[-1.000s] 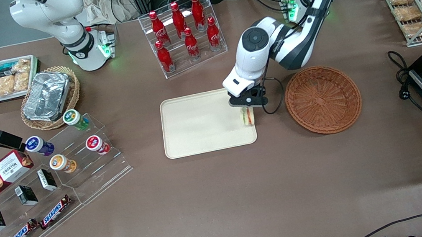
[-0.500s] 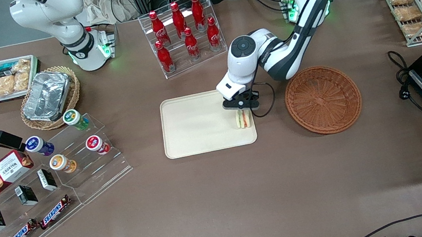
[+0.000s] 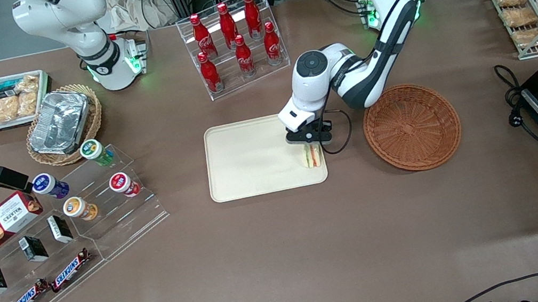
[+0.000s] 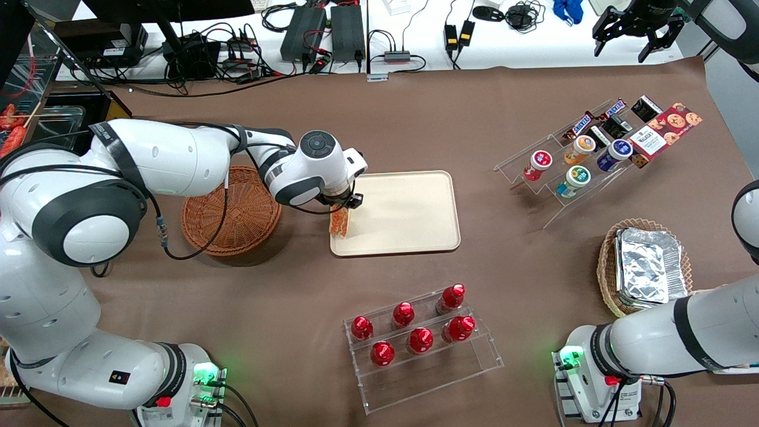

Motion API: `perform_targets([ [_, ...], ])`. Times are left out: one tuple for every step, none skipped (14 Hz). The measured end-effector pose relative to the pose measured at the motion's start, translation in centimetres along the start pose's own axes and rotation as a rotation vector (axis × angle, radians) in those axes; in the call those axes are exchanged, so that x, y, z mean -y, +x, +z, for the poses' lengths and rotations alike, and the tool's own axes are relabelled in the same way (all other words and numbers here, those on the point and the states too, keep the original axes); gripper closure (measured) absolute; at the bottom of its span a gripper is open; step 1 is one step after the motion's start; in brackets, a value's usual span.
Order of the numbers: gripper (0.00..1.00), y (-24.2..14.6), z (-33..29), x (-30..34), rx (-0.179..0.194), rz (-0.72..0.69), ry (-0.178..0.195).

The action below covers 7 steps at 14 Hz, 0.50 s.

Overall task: Place sandwich from basket to tray
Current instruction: 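Lower the sandwich onto the tray and open the left gripper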

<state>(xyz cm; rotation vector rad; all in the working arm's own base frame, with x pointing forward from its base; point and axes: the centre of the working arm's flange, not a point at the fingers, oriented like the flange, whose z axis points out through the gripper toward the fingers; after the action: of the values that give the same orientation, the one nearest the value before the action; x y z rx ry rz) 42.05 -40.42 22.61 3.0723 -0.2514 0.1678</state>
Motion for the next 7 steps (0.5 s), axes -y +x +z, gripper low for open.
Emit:
perform_targets([
  [0.48, 0.3, -0.1, 0.1, -0.005, -0.006, 0.0],
  [0.39, 0.7, -0.4, 0.2, -0.013, -0.013, -0.002],
  [0.28, 1.3, -1.1, 0.2, -0.028, -0.019, -0.004],
  [0.19, 1.9, -2.3, 0.3, -0.045, -0.029, 0.002],
  [0.1, 2.7, -4.1, 0.3, -0.065, -0.046, 0.021],
  [0.01, 3.4, -6.4, 0.5, -0.086, -0.069, 0.05],
  [0.0, 4.2, -9.2, 0.7, -0.109, -0.088, 0.088],
])
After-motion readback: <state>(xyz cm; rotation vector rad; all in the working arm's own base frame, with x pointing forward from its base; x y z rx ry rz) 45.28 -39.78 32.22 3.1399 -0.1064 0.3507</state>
